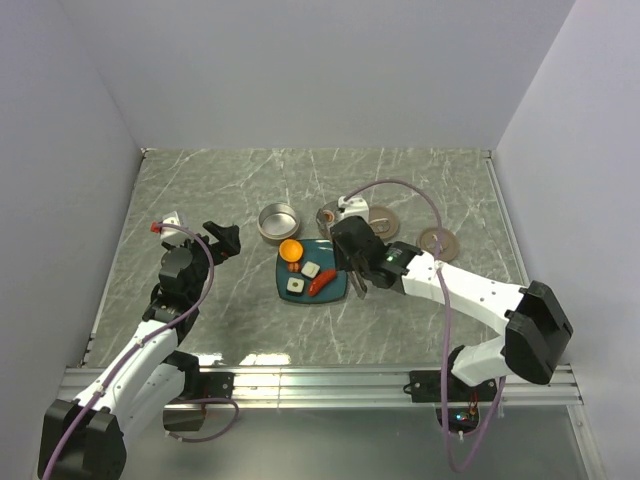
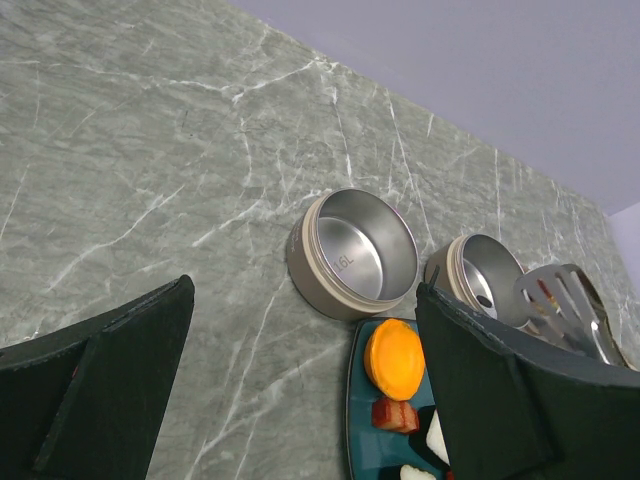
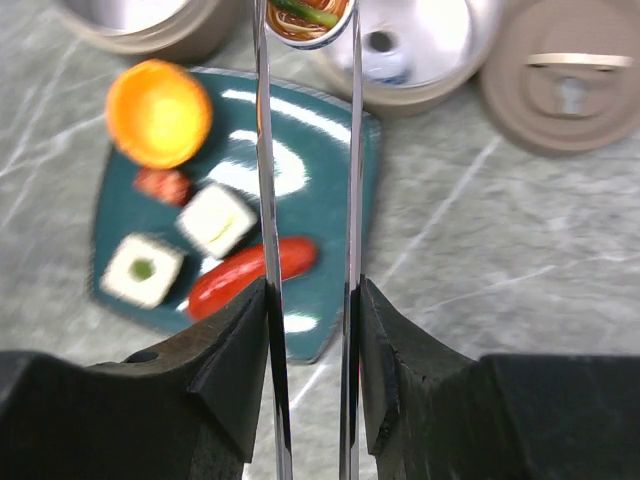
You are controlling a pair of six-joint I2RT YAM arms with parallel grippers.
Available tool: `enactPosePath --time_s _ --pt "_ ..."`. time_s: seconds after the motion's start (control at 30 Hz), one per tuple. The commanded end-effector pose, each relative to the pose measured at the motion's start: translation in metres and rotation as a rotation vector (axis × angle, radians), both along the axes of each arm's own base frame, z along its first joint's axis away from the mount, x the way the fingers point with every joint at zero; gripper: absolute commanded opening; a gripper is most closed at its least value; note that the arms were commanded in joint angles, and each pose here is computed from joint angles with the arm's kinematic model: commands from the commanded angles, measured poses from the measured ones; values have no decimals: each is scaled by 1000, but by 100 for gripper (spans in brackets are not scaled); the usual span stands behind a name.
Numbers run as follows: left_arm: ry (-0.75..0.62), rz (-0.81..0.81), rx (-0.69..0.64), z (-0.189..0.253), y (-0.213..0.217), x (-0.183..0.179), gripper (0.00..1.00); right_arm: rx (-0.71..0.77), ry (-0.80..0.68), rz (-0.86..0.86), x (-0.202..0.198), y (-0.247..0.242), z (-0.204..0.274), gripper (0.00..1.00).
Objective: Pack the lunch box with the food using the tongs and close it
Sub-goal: Place the food into the lunch box
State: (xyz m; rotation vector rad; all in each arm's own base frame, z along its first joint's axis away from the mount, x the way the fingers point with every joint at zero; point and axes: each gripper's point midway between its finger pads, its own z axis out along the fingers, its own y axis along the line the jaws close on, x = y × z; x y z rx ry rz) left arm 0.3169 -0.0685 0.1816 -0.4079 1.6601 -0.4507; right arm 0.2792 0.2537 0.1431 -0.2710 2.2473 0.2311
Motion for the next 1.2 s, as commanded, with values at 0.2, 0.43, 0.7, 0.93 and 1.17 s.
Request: enactPosePath --time_s 0.2,0.43,0.7,0.93,1.17 --pt "-45 -7 -15 12 -1 3 100 41 -67 -90 44 -20 24 43" --pt "-42 -7 -15 11 -2 4 99 38 -54 -106 56 -27 16 59" --pt "-37 -7 -13 10 -2 6 99 38 -59 -109 59 -28 18 72" --pt "-35 -7 -12 9 -2 6 100 66 -56 -102 46 -32 19 70" --pt "-31 -8 -13 8 -3 6 99 131 -38 38 -7 -6 13 69"
